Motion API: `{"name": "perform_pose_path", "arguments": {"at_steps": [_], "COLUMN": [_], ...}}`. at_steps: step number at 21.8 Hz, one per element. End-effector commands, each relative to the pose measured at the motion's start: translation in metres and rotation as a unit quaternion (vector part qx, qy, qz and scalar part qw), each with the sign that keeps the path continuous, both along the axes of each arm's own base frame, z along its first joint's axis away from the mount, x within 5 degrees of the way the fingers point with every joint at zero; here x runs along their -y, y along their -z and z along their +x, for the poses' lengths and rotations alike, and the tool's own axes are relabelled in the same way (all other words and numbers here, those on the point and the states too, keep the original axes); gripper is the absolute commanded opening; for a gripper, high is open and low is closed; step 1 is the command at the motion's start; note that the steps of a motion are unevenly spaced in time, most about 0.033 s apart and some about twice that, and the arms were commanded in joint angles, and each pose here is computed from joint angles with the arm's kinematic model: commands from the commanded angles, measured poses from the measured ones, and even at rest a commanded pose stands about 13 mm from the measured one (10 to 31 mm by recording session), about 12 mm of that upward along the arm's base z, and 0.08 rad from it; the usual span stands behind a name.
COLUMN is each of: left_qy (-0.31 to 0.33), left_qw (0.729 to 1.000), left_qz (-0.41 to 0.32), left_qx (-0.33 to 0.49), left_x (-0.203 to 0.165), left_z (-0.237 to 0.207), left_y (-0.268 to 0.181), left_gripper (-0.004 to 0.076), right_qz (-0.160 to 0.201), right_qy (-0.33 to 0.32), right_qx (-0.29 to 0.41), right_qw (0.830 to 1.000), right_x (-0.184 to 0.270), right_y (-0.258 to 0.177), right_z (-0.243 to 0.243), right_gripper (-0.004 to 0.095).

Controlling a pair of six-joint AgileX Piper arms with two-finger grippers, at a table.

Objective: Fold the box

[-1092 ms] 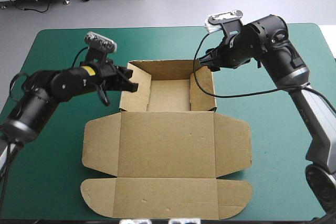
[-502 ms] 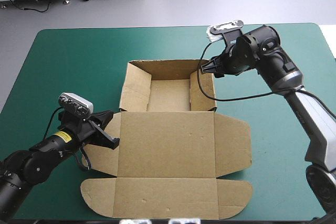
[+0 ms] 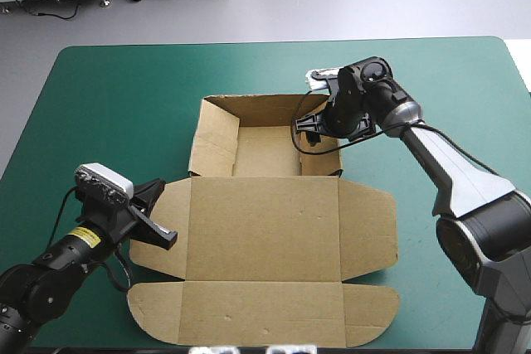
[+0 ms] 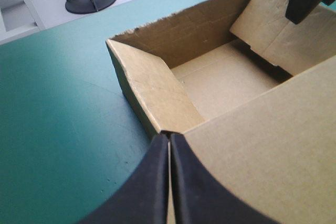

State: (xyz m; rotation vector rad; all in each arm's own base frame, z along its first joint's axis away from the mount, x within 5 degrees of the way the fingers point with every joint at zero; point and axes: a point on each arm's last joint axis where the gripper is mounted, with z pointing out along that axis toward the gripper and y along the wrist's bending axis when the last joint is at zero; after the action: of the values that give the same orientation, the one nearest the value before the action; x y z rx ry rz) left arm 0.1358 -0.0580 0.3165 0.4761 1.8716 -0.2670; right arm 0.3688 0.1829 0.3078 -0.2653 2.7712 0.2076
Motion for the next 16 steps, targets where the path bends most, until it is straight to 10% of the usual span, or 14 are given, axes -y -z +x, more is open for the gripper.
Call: {"name": "perform_pose_path", "arguments": {"at_steps": [1, 6, 10, 16], "left_qy": [-0.012, -0.014, -0.015, -0.016], "left_qw": [0.999, 0.999, 0.998, 0.998], "left_qz": [-0.025, -0.027, -0.028, -0.033], "left_qx": [0.037, 0.043, 0.045, 0.043], "left_x": [-0.0010, -0.0013, -0.0014, -0.0011], "left_z": [0.0015, 0.0020, 0.0021, 0.0020], "left_y": [-0.0103, -0.0115, -0.0118, -0.0119], "left_gripper": [-0.0006, -0.0006, -0.0006, -0.0006], "right_qz": [0.019, 0.017, 0.004, -0.024], "right_qy": [0.003, 0.004, -0.028, -0.028], "right_qx": [0.024, 0.017, 0.022, 0.027], "right_qw": [1.000, 1.000, 0.999, 0.999], "right_x": [0.0016, 0.0008, 0.0010, 0.0086], "right_y": [-0.0179, -0.0138, -0.0137, -0.0144], "right_z": [-0.0011, 0.0002, 0.0001, 0.0023], "right_gripper": [0.0740, 0.0620, 0.0038, -0.0024]}}
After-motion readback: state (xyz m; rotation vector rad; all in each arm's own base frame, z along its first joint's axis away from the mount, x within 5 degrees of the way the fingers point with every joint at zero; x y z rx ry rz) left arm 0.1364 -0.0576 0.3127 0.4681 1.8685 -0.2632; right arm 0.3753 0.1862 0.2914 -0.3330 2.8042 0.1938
